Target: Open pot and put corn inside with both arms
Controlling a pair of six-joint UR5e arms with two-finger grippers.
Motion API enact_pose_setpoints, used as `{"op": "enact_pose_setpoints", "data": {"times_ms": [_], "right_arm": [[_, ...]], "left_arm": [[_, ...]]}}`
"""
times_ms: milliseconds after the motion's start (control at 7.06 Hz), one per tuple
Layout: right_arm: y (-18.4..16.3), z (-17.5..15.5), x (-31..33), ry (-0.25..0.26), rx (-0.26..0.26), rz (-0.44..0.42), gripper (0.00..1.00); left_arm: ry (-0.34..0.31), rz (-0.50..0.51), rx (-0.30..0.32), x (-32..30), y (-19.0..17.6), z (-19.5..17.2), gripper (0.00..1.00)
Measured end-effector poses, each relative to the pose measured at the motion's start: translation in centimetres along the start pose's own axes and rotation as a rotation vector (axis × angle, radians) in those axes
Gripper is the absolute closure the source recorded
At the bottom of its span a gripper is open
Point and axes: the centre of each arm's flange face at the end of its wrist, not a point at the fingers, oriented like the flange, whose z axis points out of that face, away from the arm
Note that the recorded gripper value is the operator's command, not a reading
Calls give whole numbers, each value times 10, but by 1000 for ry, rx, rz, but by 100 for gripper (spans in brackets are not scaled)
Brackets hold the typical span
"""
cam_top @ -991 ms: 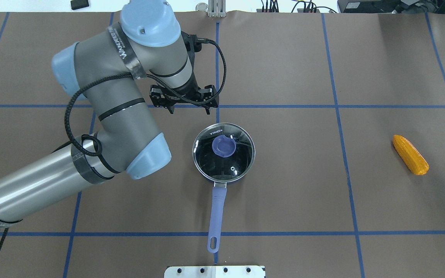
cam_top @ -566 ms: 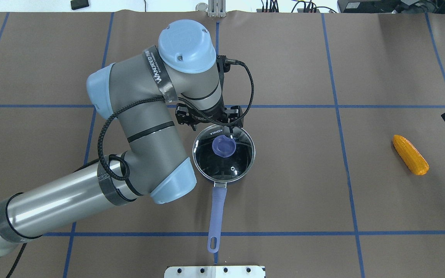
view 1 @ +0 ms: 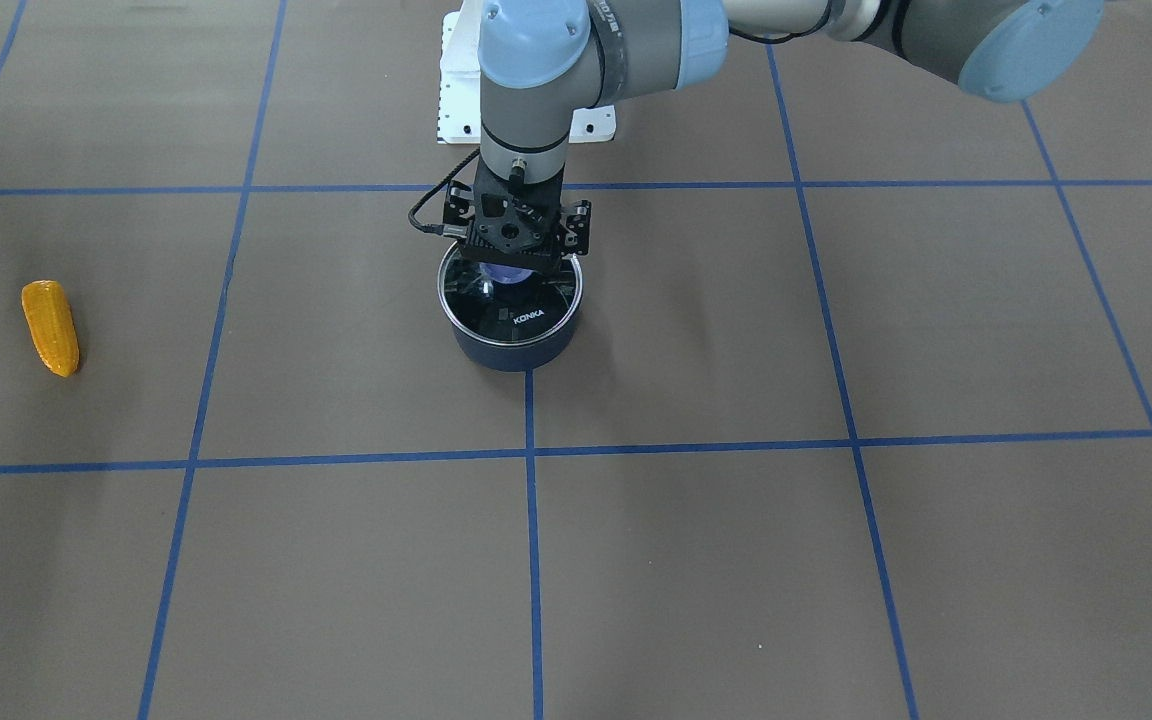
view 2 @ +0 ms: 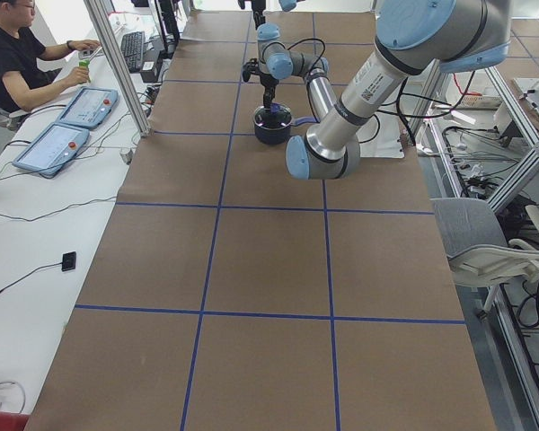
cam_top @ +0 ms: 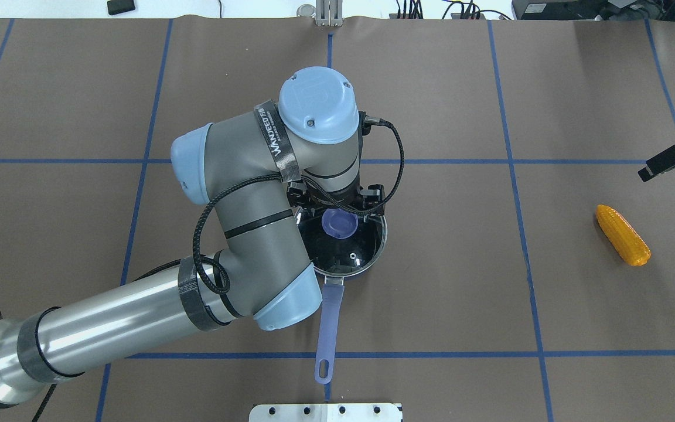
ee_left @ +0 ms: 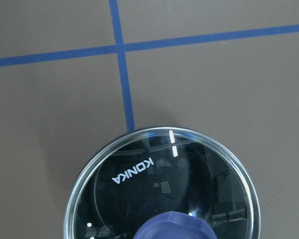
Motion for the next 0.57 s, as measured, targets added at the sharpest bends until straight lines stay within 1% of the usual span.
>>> {"op": "enact_pose_setpoints", "data": {"times_ms": [425,566], "right_arm": [[0,5,-2,15,-2,-11,0],[0,6,-2,15,-4,-12,0]], "left_arm": [[-1,3,-5,3,0,10,1],[-1,2,-7,2,0,11,6]]}}
